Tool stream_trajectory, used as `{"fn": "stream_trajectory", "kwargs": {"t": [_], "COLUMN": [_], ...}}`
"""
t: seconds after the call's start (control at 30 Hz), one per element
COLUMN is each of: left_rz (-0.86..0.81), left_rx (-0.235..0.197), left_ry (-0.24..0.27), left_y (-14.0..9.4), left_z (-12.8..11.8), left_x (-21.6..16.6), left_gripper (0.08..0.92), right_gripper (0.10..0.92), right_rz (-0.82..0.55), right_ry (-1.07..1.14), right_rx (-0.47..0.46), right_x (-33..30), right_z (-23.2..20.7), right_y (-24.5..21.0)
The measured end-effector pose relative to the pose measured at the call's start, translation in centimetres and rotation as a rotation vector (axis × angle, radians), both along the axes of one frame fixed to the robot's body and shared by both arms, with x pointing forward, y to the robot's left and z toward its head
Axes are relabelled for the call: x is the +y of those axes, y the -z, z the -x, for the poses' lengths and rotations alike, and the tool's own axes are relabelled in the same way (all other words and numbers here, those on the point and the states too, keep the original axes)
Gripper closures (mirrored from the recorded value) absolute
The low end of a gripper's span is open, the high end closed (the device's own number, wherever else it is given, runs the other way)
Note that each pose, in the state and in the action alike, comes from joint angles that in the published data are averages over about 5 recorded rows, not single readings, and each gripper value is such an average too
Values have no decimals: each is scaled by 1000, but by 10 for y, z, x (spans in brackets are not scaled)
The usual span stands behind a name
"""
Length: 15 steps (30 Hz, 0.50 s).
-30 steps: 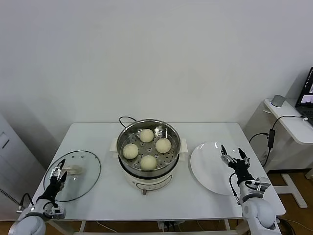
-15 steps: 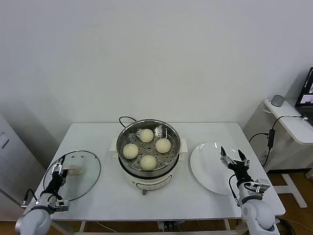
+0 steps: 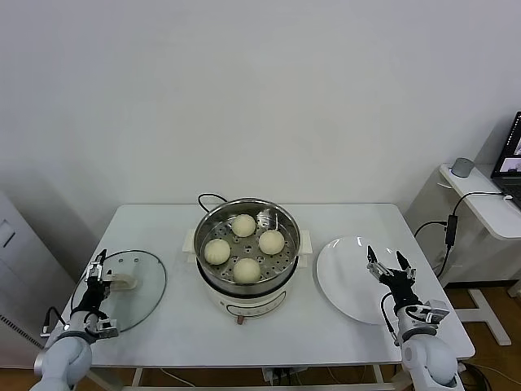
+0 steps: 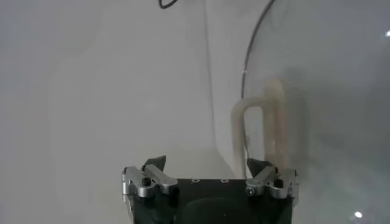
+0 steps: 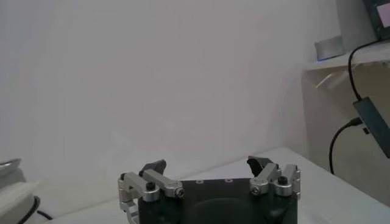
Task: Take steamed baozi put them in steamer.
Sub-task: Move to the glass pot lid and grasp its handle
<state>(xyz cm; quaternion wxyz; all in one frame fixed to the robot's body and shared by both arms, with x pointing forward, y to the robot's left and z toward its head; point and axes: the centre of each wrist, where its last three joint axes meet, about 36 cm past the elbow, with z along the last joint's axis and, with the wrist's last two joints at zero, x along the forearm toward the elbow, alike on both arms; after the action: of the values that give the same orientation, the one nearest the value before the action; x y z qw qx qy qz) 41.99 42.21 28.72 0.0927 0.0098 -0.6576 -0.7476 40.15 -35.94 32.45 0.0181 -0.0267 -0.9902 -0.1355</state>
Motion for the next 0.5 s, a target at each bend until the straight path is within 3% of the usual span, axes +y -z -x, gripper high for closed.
{"fn": "stream_trajectory", "kwargs": {"t": [0.2, 0.5], "left_rz": [13, 22], "left_rx": [6, 20], "left_ry": [-10, -22], "left_y": [5, 12], "left_z": [-2, 0], "left_x": [-2, -1], "left_gripper": [208, 454], "right_gripper": [200, 200], "right_rz": [0, 5], "right_ry": [0, 3], "right_rx": [0, 0], "right_x": [1, -1], "right_z": [0, 2], "right_y": [0, 1]}}
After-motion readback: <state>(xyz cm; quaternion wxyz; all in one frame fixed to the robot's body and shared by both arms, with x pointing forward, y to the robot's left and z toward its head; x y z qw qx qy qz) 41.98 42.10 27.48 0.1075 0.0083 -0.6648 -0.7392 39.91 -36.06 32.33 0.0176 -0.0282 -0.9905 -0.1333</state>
